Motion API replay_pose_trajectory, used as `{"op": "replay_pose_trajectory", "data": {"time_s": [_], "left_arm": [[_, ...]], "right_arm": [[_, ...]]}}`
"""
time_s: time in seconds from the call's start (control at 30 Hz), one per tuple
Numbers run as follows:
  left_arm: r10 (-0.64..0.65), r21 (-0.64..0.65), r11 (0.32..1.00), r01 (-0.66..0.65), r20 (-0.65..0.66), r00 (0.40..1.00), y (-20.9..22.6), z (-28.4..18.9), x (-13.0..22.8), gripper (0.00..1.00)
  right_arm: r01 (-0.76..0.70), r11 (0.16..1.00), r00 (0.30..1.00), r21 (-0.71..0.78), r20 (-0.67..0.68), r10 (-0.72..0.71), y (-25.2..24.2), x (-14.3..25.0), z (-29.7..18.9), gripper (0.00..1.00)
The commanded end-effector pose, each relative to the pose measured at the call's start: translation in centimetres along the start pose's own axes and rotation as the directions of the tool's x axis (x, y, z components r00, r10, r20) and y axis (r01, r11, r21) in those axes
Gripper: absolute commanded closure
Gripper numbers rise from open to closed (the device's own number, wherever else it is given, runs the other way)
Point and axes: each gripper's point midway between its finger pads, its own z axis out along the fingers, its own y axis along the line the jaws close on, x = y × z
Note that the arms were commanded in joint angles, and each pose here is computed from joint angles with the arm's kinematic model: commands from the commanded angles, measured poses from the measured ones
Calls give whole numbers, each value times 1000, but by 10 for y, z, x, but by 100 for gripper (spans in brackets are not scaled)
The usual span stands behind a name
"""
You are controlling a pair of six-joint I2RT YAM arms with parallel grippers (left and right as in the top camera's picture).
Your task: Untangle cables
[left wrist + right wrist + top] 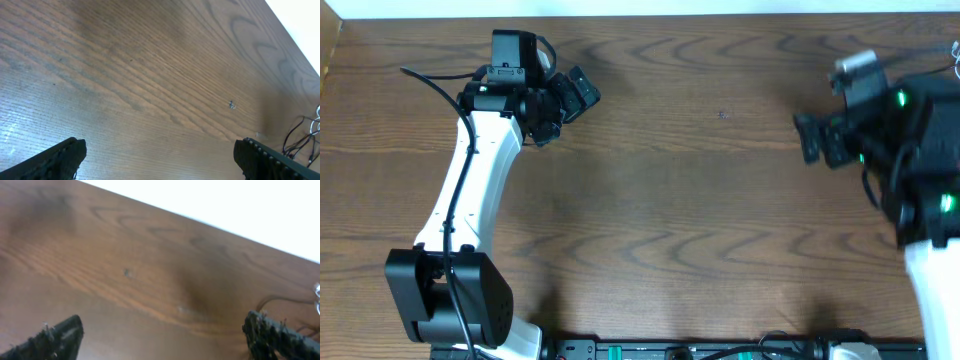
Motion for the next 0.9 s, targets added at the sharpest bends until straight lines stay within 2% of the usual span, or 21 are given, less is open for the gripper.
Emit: {"op": "replay_pose_trajectory", "data": {"time_s": [0.0, 0.2, 0.3, 0.43, 0.63, 0.87], "left_arm": [[9, -7, 1000, -9, 0, 1000, 1, 2, -1, 0], [10, -7, 1000, -10, 0, 1000, 1, 2, -1, 0], [10, -6, 1000, -10, 0, 1000, 1, 2, -1, 0], [10, -7, 1000, -10, 0, 1000, 1, 2, -1, 0], [10, -7, 1000, -10, 0, 1000, 1, 2, -1, 0], [10, -6, 1000, -10, 0, 1000, 1, 2, -1, 0]], "right_arm": [[16, 999, 997, 30, 76, -19, 7, 27, -12, 1], [67, 997, 946, 35, 315, -74, 35, 74, -21, 1], [84, 996, 922, 35, 376, -91, 47, 99, -19, 1], [89, 995, 910, 46, 402, -99, 56, 134, -15, 1], [91, 994, 902, 53, 419, -105, 62, 162, -6, 1], [95, 993, 888, 64, 445, -113, 64, 165, -9, 1]]}}
